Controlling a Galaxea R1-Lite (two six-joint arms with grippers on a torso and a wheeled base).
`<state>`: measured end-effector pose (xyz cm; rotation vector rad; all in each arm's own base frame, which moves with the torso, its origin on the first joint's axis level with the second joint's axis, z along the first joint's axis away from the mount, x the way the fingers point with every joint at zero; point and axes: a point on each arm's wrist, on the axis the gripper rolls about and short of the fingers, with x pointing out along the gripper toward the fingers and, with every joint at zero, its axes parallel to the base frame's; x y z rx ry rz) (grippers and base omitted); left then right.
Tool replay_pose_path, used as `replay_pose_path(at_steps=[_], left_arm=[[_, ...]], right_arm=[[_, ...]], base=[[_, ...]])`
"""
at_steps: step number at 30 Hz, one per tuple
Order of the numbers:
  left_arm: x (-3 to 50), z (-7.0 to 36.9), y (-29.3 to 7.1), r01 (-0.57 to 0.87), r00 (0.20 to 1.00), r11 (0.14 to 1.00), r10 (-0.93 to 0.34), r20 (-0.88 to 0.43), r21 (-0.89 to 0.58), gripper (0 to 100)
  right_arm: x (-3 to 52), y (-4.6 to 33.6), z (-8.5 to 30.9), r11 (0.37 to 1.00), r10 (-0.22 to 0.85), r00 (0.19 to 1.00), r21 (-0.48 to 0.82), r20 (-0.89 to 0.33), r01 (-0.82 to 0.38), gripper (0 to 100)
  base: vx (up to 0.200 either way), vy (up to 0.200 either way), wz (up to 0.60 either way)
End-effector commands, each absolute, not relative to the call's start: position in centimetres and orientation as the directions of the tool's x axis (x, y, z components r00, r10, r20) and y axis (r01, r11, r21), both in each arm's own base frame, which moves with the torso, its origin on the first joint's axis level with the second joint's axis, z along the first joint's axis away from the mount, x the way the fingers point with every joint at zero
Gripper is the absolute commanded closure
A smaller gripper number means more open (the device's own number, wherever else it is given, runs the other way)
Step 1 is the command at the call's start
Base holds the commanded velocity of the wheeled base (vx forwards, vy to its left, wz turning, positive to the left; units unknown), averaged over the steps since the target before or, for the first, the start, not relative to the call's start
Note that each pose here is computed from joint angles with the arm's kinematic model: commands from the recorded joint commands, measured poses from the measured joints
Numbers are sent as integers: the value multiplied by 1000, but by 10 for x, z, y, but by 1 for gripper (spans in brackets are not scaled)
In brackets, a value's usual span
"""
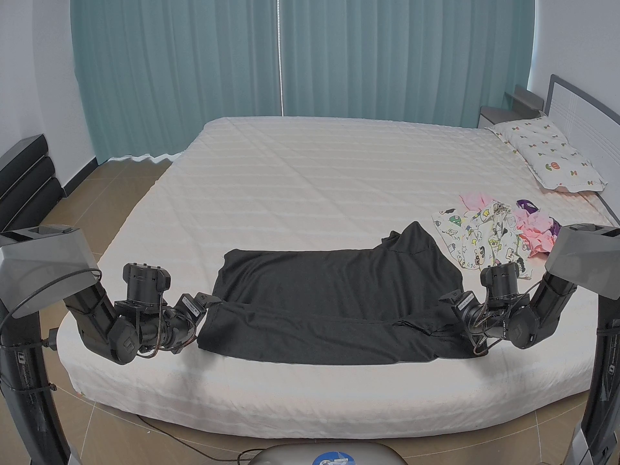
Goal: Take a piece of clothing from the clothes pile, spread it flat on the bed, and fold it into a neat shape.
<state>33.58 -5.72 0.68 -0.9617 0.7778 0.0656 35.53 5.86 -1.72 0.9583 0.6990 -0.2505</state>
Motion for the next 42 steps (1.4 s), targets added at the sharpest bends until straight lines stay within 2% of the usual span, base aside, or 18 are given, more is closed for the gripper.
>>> replay_pose_path(at_steps=[1, 18, 19, 29, 42], left_arm=[[336, 5, -57, -381, 730, 592, -279, -624, -710, 0], [337, 5, -57, -380, 732, 591, -278, -622, -711, 0], [337, 5, -57, -380, 732, 591, -278, -622, -711, 0], [338, 5, -56, -381, 733, 590, -275, -622, -711, 0], [337, 5, -56, -383, 732, 590, -275, -623, -711, 0]], right_arm=[[357, 61, -25, 574, 103, 747, 653, -656, 494, 0], [370, 64, -39, 599, 41, 757, 622, -653, 504, 0], [370, 65, -39, 600, 39, 756, 620, -654, 505, 100], [367, 64, -37, 598, 36, 756, 621, -653, 508, 100], [351, 63, -3, 584, 61, 785, 660, -617, 473, 100]], base=[[0, 0, 0], [0, 0, 0], [0, 0, 0], [0, 0, 0], [0, 0, 0]])
